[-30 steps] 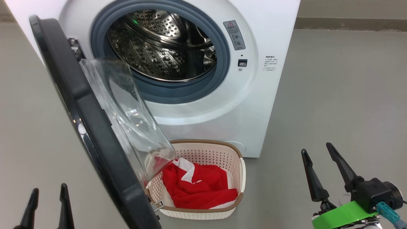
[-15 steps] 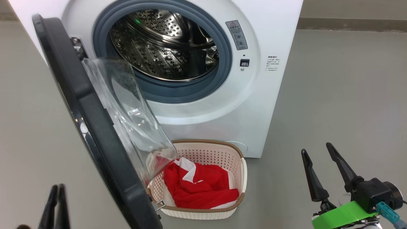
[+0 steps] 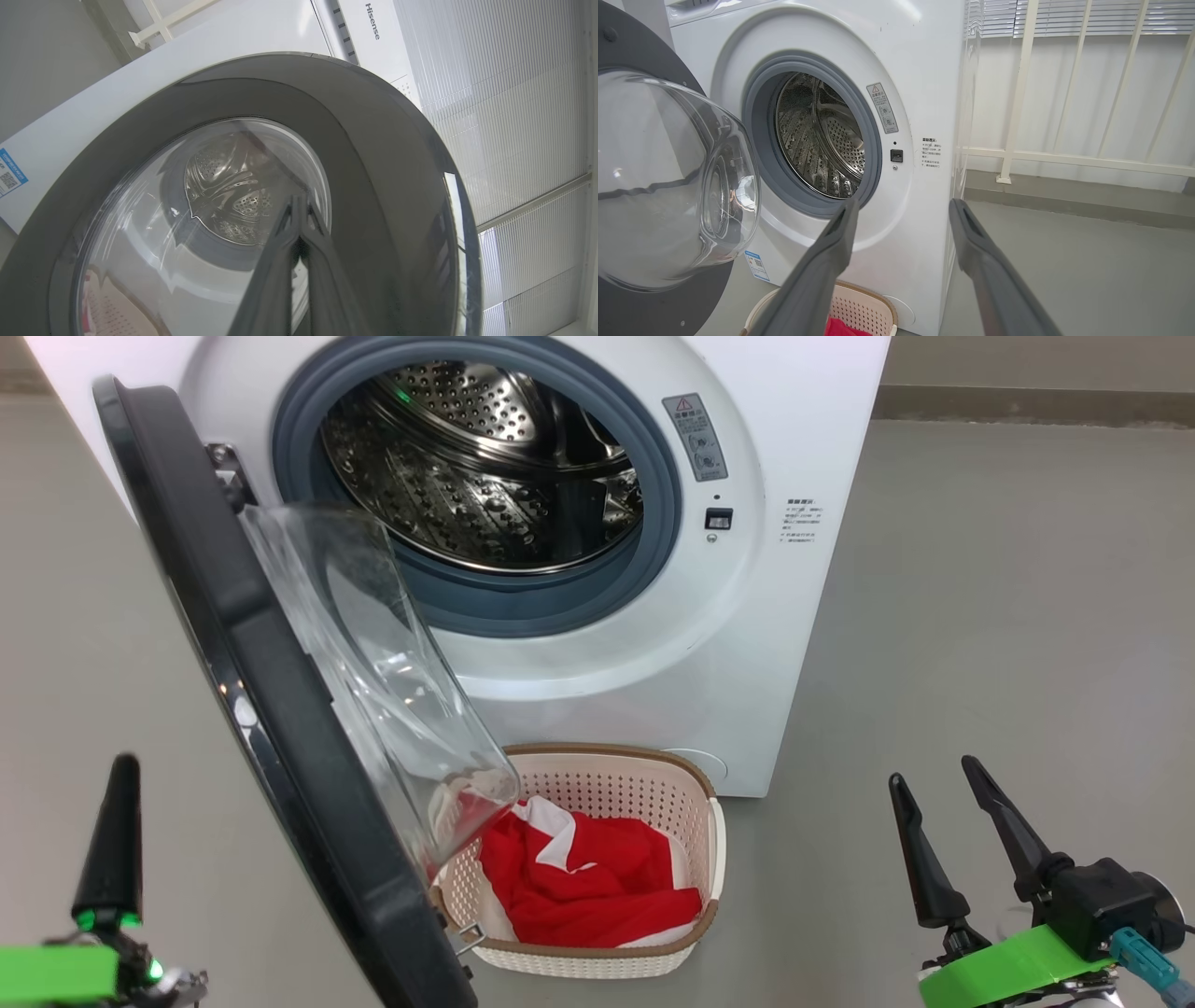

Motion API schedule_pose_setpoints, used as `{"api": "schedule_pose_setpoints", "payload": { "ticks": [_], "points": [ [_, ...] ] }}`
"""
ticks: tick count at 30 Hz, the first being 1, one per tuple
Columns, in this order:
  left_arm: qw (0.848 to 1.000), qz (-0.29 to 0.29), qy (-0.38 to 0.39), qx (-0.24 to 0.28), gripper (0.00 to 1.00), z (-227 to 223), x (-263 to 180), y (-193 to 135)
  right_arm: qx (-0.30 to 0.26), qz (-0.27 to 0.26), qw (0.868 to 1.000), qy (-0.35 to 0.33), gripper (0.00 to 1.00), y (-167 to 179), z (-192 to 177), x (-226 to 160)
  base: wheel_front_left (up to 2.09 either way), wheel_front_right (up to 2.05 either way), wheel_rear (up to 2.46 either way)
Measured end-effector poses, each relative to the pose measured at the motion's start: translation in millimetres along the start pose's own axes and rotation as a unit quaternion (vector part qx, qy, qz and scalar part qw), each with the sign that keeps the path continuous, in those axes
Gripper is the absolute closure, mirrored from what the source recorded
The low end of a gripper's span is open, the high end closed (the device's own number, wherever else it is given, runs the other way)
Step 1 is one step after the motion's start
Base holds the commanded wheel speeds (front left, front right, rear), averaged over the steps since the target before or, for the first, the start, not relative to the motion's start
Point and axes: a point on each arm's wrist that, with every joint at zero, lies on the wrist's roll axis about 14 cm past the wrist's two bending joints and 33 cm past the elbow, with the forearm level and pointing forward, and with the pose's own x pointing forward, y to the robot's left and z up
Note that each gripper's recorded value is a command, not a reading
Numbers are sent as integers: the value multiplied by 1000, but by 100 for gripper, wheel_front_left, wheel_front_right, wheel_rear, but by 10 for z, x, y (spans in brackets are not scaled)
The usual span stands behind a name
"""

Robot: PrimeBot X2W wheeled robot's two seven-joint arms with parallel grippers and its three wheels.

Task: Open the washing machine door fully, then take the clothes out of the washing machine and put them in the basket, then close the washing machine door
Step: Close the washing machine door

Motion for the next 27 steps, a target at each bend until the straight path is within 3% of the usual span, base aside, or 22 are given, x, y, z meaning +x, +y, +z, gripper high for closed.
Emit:
{"api": "schedule_pose_setpoints", "payload": {
  "ticks": [10,27],
  "points": [
    [987,-23,121,-105,100,-266,137,-502,1,-5,1000,5,0,-35,-34,-7,0,0,0],
    [976,-34,190,-106,100,-778,380,-693,-5,-31,999,13,0,-285,-98,27,0,0,0]
  ]
}}
